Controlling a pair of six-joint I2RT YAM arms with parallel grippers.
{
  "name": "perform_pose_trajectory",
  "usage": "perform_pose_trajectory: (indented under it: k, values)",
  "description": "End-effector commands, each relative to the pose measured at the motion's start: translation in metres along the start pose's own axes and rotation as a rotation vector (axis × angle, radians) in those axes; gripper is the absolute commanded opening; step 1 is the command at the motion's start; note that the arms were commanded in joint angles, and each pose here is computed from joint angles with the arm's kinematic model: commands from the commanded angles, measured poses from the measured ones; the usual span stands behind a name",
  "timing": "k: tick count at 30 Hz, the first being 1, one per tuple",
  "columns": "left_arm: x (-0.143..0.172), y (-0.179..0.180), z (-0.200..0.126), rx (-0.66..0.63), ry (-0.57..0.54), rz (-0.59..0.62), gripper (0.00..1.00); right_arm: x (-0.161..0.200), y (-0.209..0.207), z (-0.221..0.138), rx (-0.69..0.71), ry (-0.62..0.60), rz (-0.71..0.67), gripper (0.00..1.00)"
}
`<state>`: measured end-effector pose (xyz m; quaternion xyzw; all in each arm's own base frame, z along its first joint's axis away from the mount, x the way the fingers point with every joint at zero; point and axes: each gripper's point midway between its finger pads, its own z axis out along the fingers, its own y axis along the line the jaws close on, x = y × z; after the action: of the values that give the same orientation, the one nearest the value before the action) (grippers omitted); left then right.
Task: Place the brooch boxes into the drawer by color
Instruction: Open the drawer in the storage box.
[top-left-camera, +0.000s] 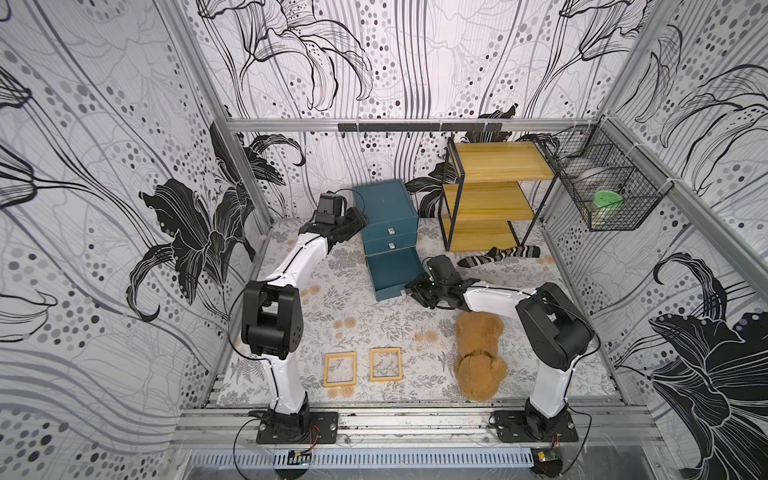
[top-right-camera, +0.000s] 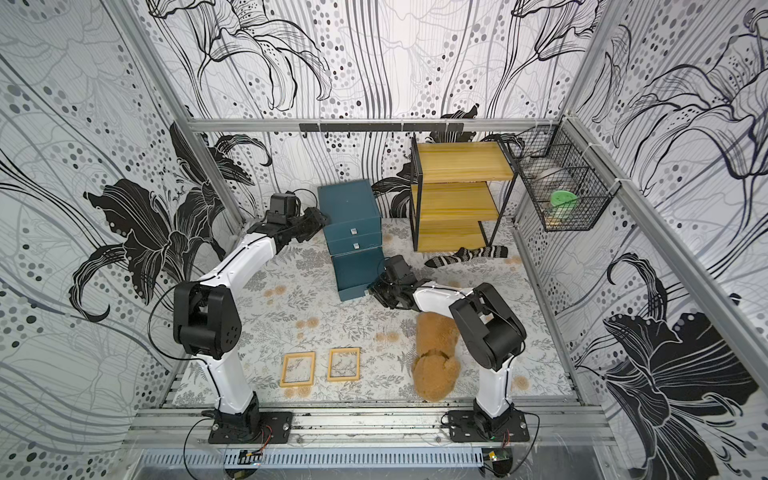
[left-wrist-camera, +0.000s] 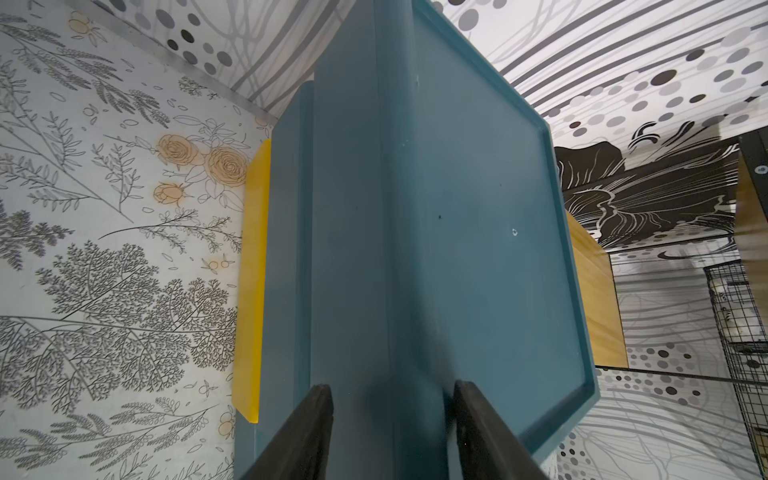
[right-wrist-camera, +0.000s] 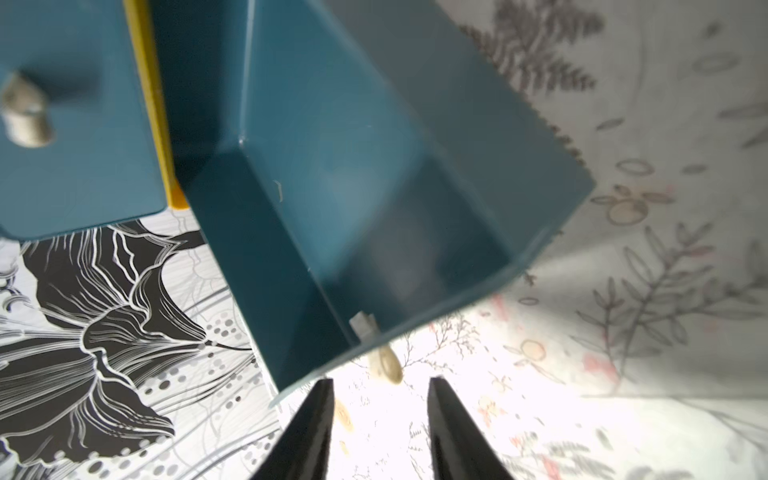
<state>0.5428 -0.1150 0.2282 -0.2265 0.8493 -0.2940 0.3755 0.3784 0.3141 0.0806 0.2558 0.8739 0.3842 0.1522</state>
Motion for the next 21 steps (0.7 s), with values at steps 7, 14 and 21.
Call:
perform_pose_trajectory:
  k: [7, 14, 21]
  values:
    - [-0.016, -0.017, -0.057, -0.039, -0.095, 0.043, 0.58, -0.005, 0.023, -0.051, 0.025, -0.061, -0.174, 0.45]
    - [0.016, -0.004, -0.096, -0.144, -0.042, 0.125, 0.58, 0.004, 0.029, -0.09, 0.024, -0.047, -0.302, 0.39]
    - [0.084, 0.02, -0.146, -0.227, 0.061, 0.178, 0.53, 0.024, 0.023, -0.13, 0.038, 0.017, -0.444, 0.35]
